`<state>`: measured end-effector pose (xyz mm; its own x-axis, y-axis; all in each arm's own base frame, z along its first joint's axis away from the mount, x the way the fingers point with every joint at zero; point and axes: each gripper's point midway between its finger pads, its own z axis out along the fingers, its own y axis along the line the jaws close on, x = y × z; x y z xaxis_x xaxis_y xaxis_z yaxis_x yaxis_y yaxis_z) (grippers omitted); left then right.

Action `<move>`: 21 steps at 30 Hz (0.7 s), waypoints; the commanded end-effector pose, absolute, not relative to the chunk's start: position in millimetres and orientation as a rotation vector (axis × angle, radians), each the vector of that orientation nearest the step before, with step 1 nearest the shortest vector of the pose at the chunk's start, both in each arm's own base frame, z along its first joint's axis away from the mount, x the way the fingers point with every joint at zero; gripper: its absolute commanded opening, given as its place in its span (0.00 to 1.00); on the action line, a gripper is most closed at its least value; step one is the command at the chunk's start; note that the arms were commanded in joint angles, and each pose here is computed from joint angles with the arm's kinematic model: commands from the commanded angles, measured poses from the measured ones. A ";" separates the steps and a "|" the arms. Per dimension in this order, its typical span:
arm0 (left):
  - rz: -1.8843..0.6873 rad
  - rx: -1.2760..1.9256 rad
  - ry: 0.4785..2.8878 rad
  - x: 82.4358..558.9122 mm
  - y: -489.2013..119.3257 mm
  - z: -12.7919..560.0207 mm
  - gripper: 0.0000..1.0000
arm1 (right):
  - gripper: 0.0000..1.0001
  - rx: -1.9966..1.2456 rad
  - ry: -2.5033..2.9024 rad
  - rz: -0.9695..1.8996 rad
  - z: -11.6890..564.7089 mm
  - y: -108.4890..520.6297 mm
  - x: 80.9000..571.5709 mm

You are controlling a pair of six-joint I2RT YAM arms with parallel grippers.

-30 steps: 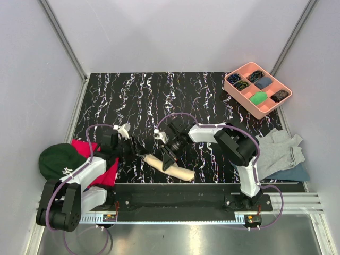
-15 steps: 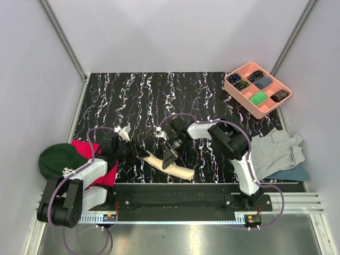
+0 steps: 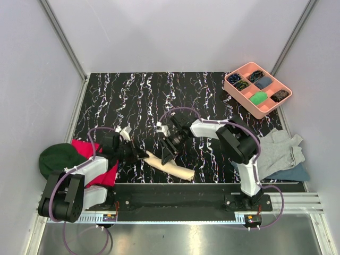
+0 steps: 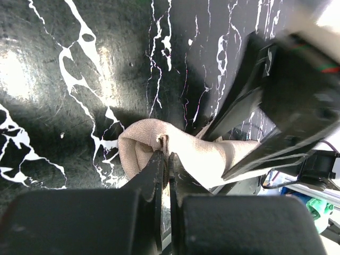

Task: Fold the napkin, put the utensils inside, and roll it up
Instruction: Roll the napkin with the utensil

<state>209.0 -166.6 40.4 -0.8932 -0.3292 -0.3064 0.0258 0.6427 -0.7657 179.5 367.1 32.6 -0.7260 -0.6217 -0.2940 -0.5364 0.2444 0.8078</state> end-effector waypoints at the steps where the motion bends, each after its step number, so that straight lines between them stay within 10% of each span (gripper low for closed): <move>1: -1.117 -0.245 2.465 216.5 -164.3 42.9 0.00 | 0.65 1.319 -2.689 -1.430 71.2 371.1 221.6; 7: -1.113 -0.275 2.513 217.7 -164.6 39.2 0.00 | 0.83 1.637 -2.986 -1.087 87.5 365.2 230.9; 21: -1.106 -0.270 2.546 222.7 -165.4 39.0 0.00 | 0.90 2.153 -3.126 -0.449 56.7 371.7 180.6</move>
<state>213.6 -167.1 35.6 -0.9251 -0.3166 -0.2095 -0.0587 0.6644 -0.7450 160.1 363.8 53.6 -0.2491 -0.7573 -0.6037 -0.9244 0.3718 -0.0850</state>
